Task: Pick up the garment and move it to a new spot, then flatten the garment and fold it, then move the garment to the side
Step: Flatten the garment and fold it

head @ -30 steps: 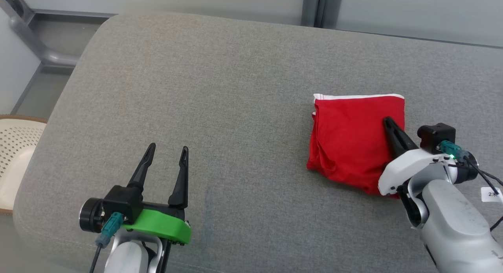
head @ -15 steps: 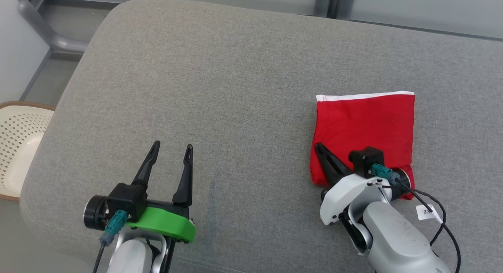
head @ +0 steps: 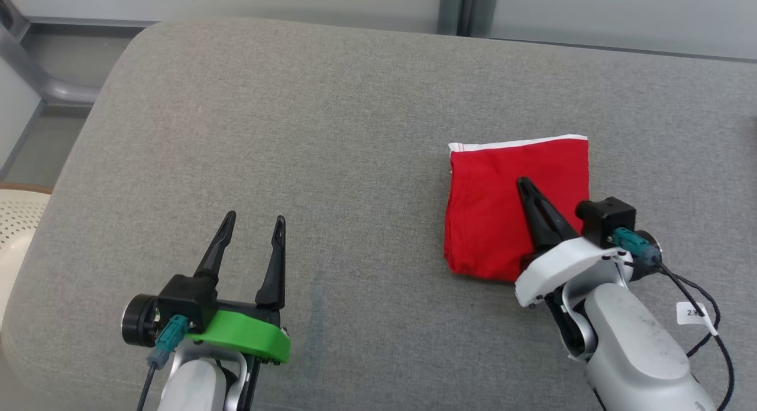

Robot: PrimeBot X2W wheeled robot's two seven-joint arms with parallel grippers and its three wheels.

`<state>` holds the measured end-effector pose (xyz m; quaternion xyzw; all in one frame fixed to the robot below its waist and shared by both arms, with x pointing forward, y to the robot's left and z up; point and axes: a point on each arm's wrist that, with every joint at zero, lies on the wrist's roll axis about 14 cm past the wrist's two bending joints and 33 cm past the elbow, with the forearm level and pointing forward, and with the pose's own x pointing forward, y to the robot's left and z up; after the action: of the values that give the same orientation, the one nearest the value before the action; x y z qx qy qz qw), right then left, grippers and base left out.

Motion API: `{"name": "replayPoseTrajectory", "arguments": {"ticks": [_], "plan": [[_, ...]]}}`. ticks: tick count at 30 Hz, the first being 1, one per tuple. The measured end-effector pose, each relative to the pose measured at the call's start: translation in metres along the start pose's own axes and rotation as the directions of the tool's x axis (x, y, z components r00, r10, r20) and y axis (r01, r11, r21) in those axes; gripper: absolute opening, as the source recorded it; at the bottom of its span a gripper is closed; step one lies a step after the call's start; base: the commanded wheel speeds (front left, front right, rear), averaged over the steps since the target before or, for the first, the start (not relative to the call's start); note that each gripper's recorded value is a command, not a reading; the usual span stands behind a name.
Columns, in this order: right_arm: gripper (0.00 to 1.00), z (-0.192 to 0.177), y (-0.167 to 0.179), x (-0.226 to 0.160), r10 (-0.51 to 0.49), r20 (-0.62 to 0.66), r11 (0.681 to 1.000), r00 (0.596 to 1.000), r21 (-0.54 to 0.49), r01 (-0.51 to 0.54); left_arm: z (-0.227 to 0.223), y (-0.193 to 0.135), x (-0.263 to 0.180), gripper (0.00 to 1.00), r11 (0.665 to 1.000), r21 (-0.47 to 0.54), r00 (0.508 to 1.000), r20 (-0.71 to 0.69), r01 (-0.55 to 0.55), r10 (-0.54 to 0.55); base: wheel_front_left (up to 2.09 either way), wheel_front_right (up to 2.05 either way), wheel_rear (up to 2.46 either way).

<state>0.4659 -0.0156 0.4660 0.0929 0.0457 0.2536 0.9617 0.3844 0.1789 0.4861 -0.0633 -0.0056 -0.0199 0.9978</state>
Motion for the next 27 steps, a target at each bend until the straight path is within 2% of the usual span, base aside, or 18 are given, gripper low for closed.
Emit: {"name": "replayPoseTrajectory", "arguments": {"ticks": [6, 13, 14, 15, 16, 17, 27], "plan": [[0.00, 0.029, -0.040, -0.026, -0.101, 0.081, 0.994, 0.992, -0.040, 0.104, 0.001, -0.007, 0.003, 1.00, 1.000, 0.009, 1.000, 0.007, 0.025, -0.025, 0.00, 0.00, 0.00], [0.00, 0.052, -0.081, -0.069, -0.219, 0.152, 0.971, 0.964, -0.068, 0.231, 0.004, -0.020, 0.012, 1.00, 0.998, 0.019, 0.998, 0.018, 0.067, -0.068, 0.00, 0.00, 0.00], [0.04, 0.054, -0.085, -0.075, -0.234, 0.158, 0.967, 0.959, -0.065, 0.247, 0.005, -0.021, 0.014, 1.00, 0.997, 0.023, 0.997, 0.021, 0.071, -0.071, 0.00, 0.00, 0.00], [0.30, 0.055, -0.087, -0.081, -0.247, 0.162, 0.964, 0.955, -0.061, 0.259, 0.005, -0.022, 0.015, 1.00, 0.997, 0.024, 0.997, 0.023, 0.075, -0.076, 0.00, 0.00, 0.00], [0.85, 0.056, -0.090, -0.087, -0.258, 0.169, 0.961, 0.951, -0.061, 0.271, 0.006, -0.023, 0.016, 1.00, 0.997, 0.025, 0.997, 0.025, 0.078, -0.079, 0.00, 0.00, 0.00], [1.00, 0.057, -0.091, -0.093, -0.267, 0.172, 0.958, 0.948, -0.062, 0.281, 0.006, -0.024, 0.016, 1.00, 0.996, 0.025, 0.996, 0.026, 0.083, -0.083, 0.00, 0.00, 0.00], [1.00, 0.063, -0.096, -0.144, -0.344, 0.214, 0.932, 0.914, -0.040, 0.360, 0.010, -0.023, 0.010, 1.00, 0.996, 0.038, 0.996, 0.034, 0.081, -0.082, 0.00, 0.00, 0.00]]}}
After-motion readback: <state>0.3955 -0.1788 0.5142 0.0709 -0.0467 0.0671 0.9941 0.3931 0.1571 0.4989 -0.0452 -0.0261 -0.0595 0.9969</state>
